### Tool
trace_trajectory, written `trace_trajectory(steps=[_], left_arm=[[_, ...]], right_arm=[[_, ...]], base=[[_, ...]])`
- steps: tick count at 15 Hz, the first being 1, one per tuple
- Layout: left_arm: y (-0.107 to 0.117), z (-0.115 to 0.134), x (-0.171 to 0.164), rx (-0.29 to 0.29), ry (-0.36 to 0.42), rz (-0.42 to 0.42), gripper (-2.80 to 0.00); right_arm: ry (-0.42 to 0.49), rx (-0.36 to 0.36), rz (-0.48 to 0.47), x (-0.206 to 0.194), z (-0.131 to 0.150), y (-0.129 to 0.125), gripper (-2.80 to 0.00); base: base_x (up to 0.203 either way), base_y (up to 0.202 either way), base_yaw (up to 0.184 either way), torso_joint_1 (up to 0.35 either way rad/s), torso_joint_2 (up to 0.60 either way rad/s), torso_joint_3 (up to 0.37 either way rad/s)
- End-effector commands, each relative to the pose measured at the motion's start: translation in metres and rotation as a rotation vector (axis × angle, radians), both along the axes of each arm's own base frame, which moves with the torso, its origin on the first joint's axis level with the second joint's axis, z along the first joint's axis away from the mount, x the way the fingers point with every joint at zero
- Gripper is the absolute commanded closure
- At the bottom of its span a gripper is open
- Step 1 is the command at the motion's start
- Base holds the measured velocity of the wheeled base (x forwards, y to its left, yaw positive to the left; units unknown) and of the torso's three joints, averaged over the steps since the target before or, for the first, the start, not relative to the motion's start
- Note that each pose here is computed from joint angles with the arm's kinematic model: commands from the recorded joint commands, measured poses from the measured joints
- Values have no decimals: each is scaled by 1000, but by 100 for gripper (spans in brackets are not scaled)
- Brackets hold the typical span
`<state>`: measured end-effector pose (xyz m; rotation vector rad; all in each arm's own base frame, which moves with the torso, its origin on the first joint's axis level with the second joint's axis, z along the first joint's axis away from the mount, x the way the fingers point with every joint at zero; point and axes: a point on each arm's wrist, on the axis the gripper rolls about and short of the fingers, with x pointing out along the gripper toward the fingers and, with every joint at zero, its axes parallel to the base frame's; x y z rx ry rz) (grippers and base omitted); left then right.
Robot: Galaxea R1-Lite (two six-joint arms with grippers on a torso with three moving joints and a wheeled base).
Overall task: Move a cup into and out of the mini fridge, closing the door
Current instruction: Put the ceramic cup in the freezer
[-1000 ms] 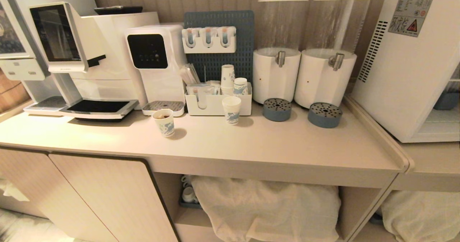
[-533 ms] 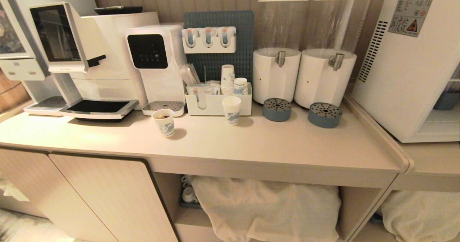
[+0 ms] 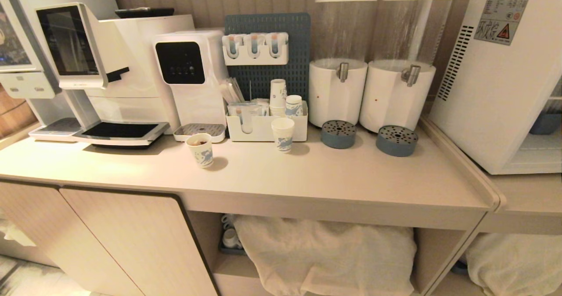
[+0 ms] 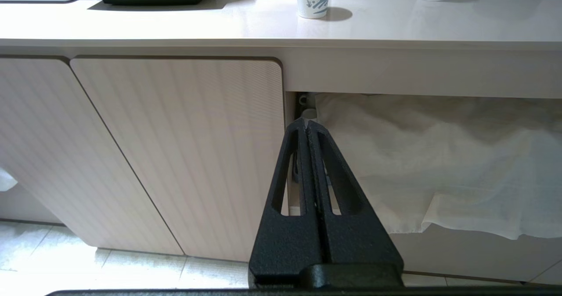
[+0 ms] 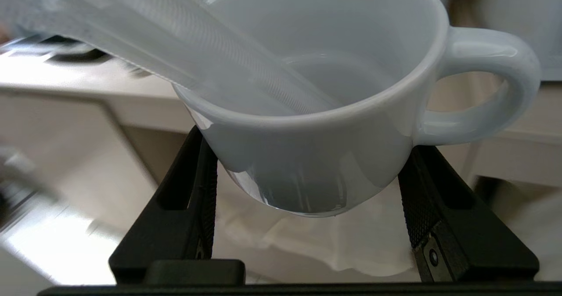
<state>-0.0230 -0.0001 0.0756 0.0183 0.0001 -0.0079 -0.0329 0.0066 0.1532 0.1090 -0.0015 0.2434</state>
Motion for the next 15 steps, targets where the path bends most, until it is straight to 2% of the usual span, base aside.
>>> trace_trajectory(steps=[1,3,5,8,15], left_arm=[[0,0,0,0,1,-1,0],[0,0,0,0,1,0,0],[0,0,0,0,1,0,0],[0,0,0,0,1,0,0],[0,0,0,0,1,0,0]], right_arm=[[-56,1,-22,-9,-12,-1,0],[-52,1,-131,-8,-28,-3,0],[-96,-2,-198,0,-39,-5,0],[-145,-100,-287,12,-63,-7,0],[-81,-176,-250,11,-73,-6,0]], base=[[0,0,0,0,0,0],[0,0,0,0,0,0],[0,0,0,0,0,0],[0,0,0,0,0,0],[0,0,0,0,0,0]])
